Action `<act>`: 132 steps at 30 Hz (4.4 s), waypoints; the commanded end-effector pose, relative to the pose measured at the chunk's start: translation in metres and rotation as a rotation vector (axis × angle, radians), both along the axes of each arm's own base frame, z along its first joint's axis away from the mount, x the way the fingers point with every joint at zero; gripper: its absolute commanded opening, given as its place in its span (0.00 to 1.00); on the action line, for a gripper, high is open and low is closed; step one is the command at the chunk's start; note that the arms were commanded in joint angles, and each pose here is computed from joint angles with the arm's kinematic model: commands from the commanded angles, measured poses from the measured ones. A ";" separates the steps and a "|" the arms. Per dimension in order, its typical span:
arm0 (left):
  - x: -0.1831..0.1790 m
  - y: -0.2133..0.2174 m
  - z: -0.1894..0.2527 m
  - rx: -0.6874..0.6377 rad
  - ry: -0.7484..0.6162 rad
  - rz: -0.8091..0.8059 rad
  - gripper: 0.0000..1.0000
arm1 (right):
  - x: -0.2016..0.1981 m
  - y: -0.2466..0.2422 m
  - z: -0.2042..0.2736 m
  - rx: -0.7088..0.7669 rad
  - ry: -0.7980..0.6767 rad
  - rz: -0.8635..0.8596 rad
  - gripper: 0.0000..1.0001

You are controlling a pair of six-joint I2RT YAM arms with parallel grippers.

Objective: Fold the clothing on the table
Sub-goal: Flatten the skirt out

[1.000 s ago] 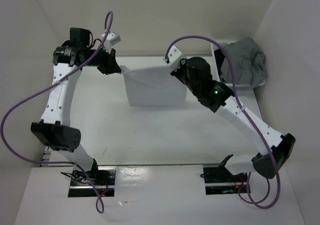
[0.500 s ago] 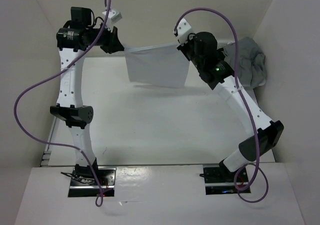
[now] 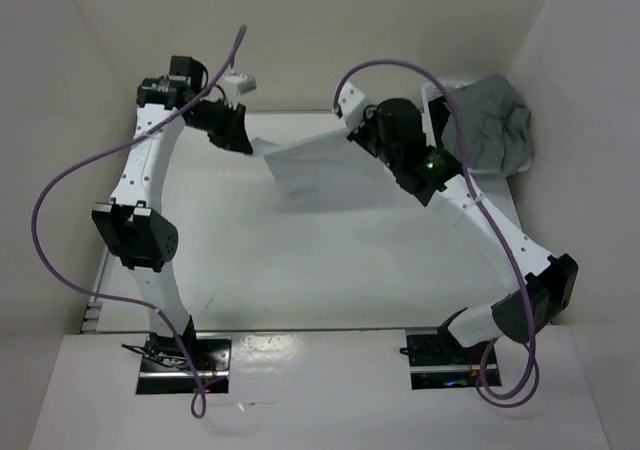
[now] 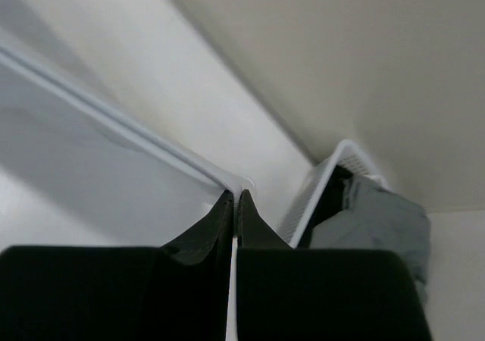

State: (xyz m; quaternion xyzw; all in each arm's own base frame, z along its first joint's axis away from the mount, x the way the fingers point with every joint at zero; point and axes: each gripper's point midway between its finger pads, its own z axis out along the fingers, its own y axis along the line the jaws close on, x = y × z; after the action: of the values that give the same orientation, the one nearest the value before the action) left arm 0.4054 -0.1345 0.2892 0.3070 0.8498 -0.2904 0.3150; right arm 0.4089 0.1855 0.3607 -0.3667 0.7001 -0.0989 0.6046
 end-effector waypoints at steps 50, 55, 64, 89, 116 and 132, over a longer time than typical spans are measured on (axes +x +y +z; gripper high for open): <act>-0.170 -0.027 -0.136 0.491 0.139 -0.386 0.64 | -0.166 0.012 -0.046 -0.014 0.287 0.320 0.80; -0.148 -0.047 -0.169 0.473 0.166 -0.398 0.63 | -0.138 -0.024 -0.023 0.126 0.200 0.170 0.87; -0.126 -0.061 -0.239 0.515 0.246 -0.411 0.54 | -0.148 -0.032 -0.026 0.174 0.211 0.193 0.87; -0.104 -0.075 -0.276 0.464 0.284 -0.354 0.00 | -0.142 -0.026 -0.039 0.177 0.239 0.196 0.87; 0.038 0.040 -0.237 0.473 0.192 0.247 0.71 | -0.144 -0.024 -0.056 0.164 0.278 0.208 0.87; -0.115 0.066 -0.101 0.518 -0.176 -0.059 0.77 | -0.129 -0.015 -0.064 0.196 0.284 0.187 0.87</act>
State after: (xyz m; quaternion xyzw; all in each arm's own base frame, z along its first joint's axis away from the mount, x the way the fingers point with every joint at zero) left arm 0.3255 -0.0716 0.2108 0.3591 0.8686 -0.0359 0.3395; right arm 0.2711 0.1680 0.2796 -0.4040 0.7607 0.0746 0.5026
